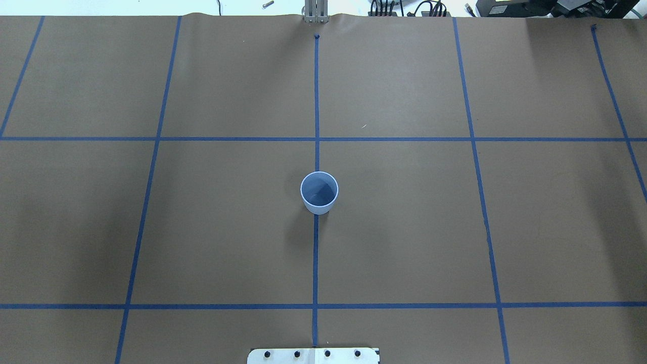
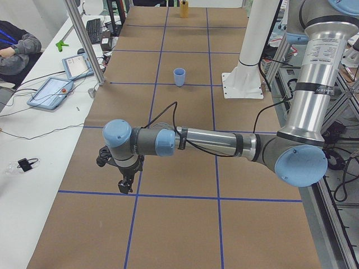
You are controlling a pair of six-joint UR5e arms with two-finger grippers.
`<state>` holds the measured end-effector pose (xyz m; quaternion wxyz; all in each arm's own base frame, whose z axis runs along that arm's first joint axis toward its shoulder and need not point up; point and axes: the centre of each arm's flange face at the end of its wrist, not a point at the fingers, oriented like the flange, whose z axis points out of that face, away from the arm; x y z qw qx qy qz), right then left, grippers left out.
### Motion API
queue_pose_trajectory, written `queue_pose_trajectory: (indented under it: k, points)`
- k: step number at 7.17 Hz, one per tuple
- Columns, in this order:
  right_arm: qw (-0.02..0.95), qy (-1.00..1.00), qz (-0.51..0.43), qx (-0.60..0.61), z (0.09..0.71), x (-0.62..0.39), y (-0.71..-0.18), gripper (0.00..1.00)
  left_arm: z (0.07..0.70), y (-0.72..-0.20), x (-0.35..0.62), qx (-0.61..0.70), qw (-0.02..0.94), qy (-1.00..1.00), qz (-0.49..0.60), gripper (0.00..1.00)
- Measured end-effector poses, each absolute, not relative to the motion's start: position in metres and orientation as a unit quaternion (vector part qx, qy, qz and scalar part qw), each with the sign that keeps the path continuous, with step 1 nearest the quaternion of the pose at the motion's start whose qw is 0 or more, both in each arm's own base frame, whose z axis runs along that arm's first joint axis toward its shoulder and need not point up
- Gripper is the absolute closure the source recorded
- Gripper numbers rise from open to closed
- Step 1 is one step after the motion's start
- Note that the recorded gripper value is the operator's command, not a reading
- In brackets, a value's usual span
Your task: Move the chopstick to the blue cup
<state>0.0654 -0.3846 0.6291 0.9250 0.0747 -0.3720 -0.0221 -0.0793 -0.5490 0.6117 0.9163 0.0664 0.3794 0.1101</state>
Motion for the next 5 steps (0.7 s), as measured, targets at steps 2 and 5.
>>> queue_pose_trajectory:
  k: [2, 5]
  points:
    - [0.928, -0.358, -0.073, 0.077, 0.669, 0.081, -0.373, 0.00, 0.607, -0.545, -0.080, 0.071, 0.915, 0.381, 0.111, 0.01]
    - [0.928, -0.346, -0.096, 0.095, 0.721, 0.129, -0.381, 0.00, 0.601, -0.525, -0.079, 0.079, 0.915, 0.379, 0.114, 0.01]
